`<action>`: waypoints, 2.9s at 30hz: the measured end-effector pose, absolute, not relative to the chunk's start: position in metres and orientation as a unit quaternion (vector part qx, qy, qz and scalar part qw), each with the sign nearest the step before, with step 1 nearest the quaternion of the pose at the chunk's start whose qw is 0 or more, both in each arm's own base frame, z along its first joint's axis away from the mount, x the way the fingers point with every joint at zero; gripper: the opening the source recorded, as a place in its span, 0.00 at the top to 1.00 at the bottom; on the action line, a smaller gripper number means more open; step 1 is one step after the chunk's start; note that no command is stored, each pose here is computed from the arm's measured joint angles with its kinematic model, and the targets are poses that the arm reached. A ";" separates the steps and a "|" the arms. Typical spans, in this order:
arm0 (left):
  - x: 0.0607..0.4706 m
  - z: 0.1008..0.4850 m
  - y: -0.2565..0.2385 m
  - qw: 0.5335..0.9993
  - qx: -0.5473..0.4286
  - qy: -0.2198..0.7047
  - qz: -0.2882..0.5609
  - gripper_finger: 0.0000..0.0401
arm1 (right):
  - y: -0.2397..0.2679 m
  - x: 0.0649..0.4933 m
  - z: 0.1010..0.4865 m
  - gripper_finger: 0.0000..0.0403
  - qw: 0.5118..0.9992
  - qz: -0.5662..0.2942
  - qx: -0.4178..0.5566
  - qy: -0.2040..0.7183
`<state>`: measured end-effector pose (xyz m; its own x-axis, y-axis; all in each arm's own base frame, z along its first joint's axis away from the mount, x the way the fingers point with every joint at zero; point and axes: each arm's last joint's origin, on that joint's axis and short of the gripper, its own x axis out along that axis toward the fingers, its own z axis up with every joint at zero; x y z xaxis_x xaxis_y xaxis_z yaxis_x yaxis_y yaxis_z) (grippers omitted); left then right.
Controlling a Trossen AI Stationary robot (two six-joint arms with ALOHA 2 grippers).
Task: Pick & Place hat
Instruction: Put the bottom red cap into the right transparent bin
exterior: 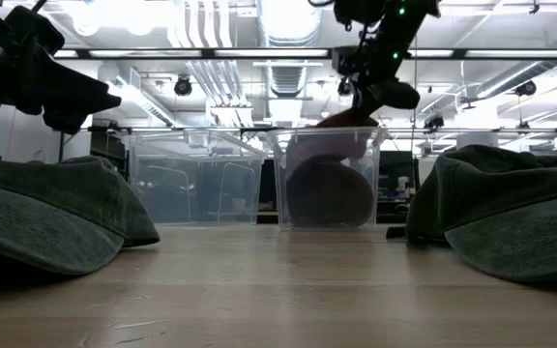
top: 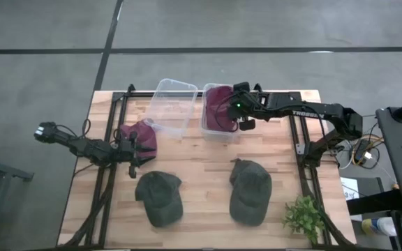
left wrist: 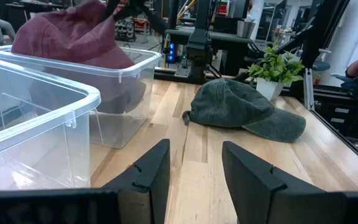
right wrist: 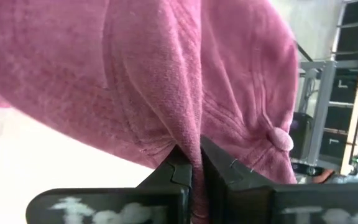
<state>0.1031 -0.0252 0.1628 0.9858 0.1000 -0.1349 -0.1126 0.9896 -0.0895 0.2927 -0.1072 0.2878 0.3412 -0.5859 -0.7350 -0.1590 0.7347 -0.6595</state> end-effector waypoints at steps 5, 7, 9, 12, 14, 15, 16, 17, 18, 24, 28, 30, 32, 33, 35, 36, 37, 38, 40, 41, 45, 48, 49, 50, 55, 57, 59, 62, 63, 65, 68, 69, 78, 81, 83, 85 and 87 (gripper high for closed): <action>0.103 0.163 -0.025 0.995 -0.048 0.065 0.053 0.65 | -0.110 0.300 0.273 0.98 0.735 -0.127 -0.335 0.576; 0.103 0.163 -0.025 0.995 -0.048 0.065 0.053 0.65 | -0.110 0.303 0.269 0.98 0.732 -0.122 -0.334 0.581; 0.103 0.163 -0.025 0.995 -0.048 0.065 0.053 0.65 | -0.112 0.303 0.266 0.98 0.729 -0.120 -0.332 0.586; 0.103 0.163 -0.025 0.995 -0.048 0.065 0.053 0.65 | -0.114 0.300 0.264 0.98 0.728 -0.118 -0.328 0.591; 0.103 0.163 -0.025 0.995 -0.048 0.065 0.053 0.65 | -0.115 0.297 0.263 0.98 0.724 -0.117 -0.325 0.597; 0.103 0.163 -0.025 0.995 -0.048 0.065 0.053 0.65 | -0.116 0.296 0.263 0.98 0.723 -0.116 -0.324 0.599; 0.103 0.163 -0.025 0.995 -0.047 0.065 0.053 0.65 | -0.116 0.296 0.264 0.98 0.723 -0.118 -0.323 0.599; 0.103 0.163 -0.025 0.995 -0.047 0.065 0.053 0.65 | -0.116 0.296 0.264 0.98 0.724 -0.119 -0.323 0.597; 0.103 0.163 -0.025 0.995 -0.047 0.065 0.053 0.65 | -0.117 0.296 0.265 0.98 0.724 -0.119 -0.323 0.597; 0.103 0.163 -0.025 0.995 -0.047 0.065 0.053 0.65 | -0.117 0.297 0.269 0.98 0.727 -0.124 -0.325 0.592; 0.103 0.163 -0.025 0.995 -0.047 0.065 0.053 0.65 | -0.118 0.299 0.275 0.95 0.730 -0.132 -0.327 0.585; 0.103 0.163 -0.025 0.995 -0.047 0.065 0.053 0.65 | -0.118 0.299 0.278 0.92 0.733 -0.137 -0.325 0.582; 0.103 0.163 -0.025 0.995 -0.047 0.065 0.053 0.65 | -0.120 0.300 0.280 0.88 0.738 -0.148 -0.314 0.578; 0.103 0.163 -0.025 0.995 -0.047 0.065 0.053 0.65 | -0.120 0.300 0.280 0.86 0.741 -0.154 -0.308 0.577; 0.103 0.163 -0.025 0.995 -0.047 0.065 0.053 0.65 | -0.121 0.299 0.280 0.80 0.744 -0.162 -0.298 0.576; 0.103 0.163 -0.025 0.995 -0.047 0.065 0.053 0.65 | -0.121 0.299 0.280 0.78 0.744 -0.163 -0.296 0.576; 0.103 0.163 -0.025 0.995 -0.047 0.065 0.053 0.65 | -0.121 0.299 0.280 0.75 0.745 -0.165 -0.295 0.576; 0.103 0.163 -0.025 0.995 -0.047 0.065 0.053 0.65 | -0.121 0.299 0.280 0.72 0.745 -0.168 -0.293 0.575; 0.103 0.163 -0.025 0.995 -0.047 0.065 0.053 0.65 | -0.122 0.298 0.280 0.67 0.740 -0.182 -0.293 0.577; 0.103 0.163 -0.025 0.995 -0.047 0.065 0.053 0.65 | -0.123 0.298 0.281 0.64 0.732 -0.195 -0.298 0.581; 0.103 0.163 -0.025 0.995 -0.048 0.065 0.054 0.65 | -0.120 0.297 0.288 0.55 0.666 -0.279 -0.350 0.597; 0.103 0.163 -0.025 0.995 -0.047 0.065 0.054 0.65 | -0.114 0.298 0.296 0.51 0.605 -0.317 -0.405 0.608; 0.103 0.163 -0.025 0.995 -0.046 0.065 0.054 0.65 | -0.111 0.299 0.299 0.50 0.595 -0.317 -0.418 0.609; 0.103 0.163 -0.025 0.995 -0.045 0.065 0.054 0.65 | -0.108 0.299 0.302 0.50 0.594 -0.312 -0.427 0.607; 0.103 0.163 -0.025 0.995 -0.045 0.065 0.054 0.65 | -0.092 0.307 0.323 0.50 0.631 -0.307 -0.431 0.568; 0.103 0.163 -0.025 0.995 -0.045 0.066 0.054 0.65 | -0.088 0.310 0.335 0.50 0.667 -0.313 -0.408 0.540; 0.103 0.163 -0.025 0.995 -0.044 0.066 0.053 0.65 | -0.085 0.313 0.351 0.50 0.723 -0.302 -0.365 0.502; 0.103 0.163 -0.025 0.995 -0.043 0.066 0.053 0.65 | -0.084 0.312 0.369 0.50 0.810 -0.229 -0.275 0.464; 0.103 0.163 -0.025 0.996 -0.043 0.066 0.053 0.65 | -0.086 0.310 0.372 0.50 0.832 -0.199 -0.244 0.457; 0.103 0.163 -0.025 0.996 -0.043 0.065 0.053 0.65 | -0.094 0.305 0.375 0.50 0.858 -0.154 -0.184 0.454; 0.103 0.163 -0.025 0.996 -0.043 0.066 0.053 0.65 | -0.112 0.297 0.373 0.50 0.869 -0.150 -0.115 0.458; 0.103 0.163 -0.025 0.996 -0.043 0.066 0.053 0.65 | -0.118 0.295 0.371 0.50 0.869 -0.162 -0.094 0.459; 0.103 0.163 -0.025 0.996 -0.043 0.066 0.053 0.65 | -0.140 0.305 0.337 0.50 0.854 -0.171 -0.002 0.491; 0.103 0.163 -0.025 0.996 -0.043 0.066 0.053 0.65 | -0.145 0.316 0.319 0.50 0.842 -0.169 0.011 0.512; 0.103 0.163 -0.025 0.996 -0.043 0.066 0.053 0.65 | -0.150 0.322 0.307 0.50 0.832 -0.170 0.020 0.527; 0.103 0.163 -0.025 0.996 -0.043 0.066 0.053 0.65 | -0.155 0.327 0.297 0.50 0.823 -0.169 0.025 0.541; 0.103 0.163 -0.025 0.996 -0.043 0.066 0.053 0.65 | -0.159 0.332 0.285 0.50 0.812 -0.167 0.029 0.559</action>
